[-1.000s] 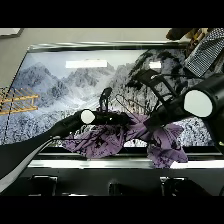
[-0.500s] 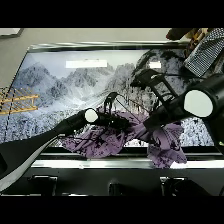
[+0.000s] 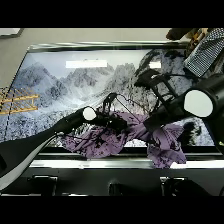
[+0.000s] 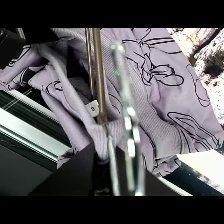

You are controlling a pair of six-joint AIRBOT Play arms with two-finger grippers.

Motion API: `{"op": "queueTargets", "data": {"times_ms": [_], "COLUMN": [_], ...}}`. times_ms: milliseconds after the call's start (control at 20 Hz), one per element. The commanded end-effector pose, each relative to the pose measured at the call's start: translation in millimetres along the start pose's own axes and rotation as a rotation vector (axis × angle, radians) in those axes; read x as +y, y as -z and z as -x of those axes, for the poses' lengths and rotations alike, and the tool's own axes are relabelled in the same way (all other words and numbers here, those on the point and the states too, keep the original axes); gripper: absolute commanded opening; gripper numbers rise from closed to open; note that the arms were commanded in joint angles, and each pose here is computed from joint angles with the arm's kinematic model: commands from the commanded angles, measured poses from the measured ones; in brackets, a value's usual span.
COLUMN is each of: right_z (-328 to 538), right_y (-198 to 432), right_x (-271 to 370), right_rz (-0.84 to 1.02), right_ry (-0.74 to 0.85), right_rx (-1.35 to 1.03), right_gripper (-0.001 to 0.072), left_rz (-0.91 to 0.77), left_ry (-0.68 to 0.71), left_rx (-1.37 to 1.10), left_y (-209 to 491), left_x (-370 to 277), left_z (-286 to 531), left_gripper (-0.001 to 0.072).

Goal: Fold the clothes and pants, and hang the long-sleeved shirts on hangers.

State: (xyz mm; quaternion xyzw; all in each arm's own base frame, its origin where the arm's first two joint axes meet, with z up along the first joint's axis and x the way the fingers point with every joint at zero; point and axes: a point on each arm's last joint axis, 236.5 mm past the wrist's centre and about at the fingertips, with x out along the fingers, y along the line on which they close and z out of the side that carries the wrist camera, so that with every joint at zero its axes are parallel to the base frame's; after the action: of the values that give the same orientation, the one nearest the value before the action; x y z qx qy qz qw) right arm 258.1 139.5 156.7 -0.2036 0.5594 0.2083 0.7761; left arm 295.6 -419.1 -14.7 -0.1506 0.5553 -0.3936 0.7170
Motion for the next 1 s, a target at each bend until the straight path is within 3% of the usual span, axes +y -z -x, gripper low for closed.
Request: {"op": "queueTargets", "data": {"times_ms": [0,300,950], "right_z": [1,-2,-3], "right_y": [8,17,27], "right_x": [7,15,30], "right_rz": [0.002,0.006,-0.006], "right_ry": [-0.029,-0.062,-0.125], "right_rx": [0.034,0.084,0.145], "right_gripper": [0.0046,0.0047,0.0046], "left_rz": [0.005,-0.015,-0.042], "left_ry": [0.002,-0.034,-0.157], "left_rx": [-0.027,-0.139,-0.116], "left_y": [-15,-79,-87], "left_x": [3,17,62], "left_z": [9,54,77], "left_gripper": [0.0025,0.0025,0.0025]}}
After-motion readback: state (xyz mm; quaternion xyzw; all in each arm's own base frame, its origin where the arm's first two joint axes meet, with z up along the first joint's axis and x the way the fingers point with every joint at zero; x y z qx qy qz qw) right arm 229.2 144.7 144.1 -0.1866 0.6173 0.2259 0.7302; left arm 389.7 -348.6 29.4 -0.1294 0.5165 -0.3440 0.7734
